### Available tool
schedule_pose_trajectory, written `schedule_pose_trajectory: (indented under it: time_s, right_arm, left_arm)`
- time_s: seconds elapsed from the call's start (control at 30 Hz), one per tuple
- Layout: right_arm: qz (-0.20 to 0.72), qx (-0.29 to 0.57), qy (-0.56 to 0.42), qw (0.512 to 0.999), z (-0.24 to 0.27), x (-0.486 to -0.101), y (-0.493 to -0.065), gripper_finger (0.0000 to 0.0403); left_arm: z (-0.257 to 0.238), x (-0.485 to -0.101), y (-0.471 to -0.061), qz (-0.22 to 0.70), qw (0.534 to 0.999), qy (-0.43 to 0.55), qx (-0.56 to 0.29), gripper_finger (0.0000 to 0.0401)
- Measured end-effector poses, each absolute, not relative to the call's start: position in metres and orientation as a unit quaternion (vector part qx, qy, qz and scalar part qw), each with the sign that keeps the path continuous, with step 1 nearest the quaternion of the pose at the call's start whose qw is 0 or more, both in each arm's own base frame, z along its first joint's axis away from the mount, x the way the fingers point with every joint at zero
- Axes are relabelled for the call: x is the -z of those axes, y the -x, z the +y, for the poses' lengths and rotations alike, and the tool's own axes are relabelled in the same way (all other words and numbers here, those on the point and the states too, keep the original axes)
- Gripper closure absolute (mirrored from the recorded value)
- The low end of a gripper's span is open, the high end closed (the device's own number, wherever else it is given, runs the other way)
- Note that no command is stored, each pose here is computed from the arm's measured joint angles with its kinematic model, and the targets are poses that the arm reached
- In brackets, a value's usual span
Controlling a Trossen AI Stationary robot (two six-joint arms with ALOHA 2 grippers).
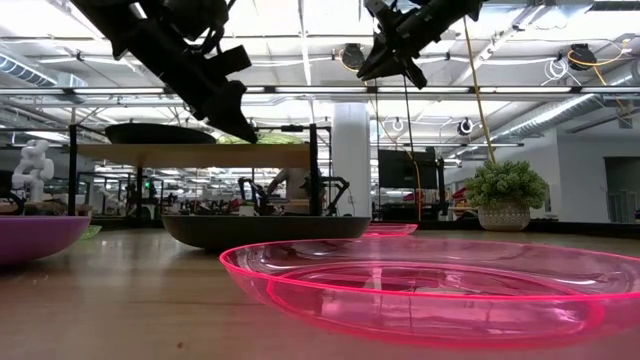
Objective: Place and stack plates onto a shelf
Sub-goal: Put the right green plate on the shelf
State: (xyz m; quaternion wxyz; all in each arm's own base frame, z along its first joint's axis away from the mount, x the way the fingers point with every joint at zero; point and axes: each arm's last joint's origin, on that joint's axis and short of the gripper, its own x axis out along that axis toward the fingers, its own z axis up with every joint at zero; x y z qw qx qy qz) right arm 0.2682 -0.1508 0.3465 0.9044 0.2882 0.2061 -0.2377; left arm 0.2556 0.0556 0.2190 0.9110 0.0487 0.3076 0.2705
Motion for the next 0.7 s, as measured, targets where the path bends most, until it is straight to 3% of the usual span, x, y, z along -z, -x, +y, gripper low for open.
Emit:
schedule_pose_trajectory:
  time_s: [0.7]
  right_arm:
    - [0.205,0.252,-0.277,0.904,-0.152,-0.347,-0.268,0.036]
  left_arm:
    - [0.072,-0.224,-0.255,0.268,0.91,0.003,-0.316,0.0398]
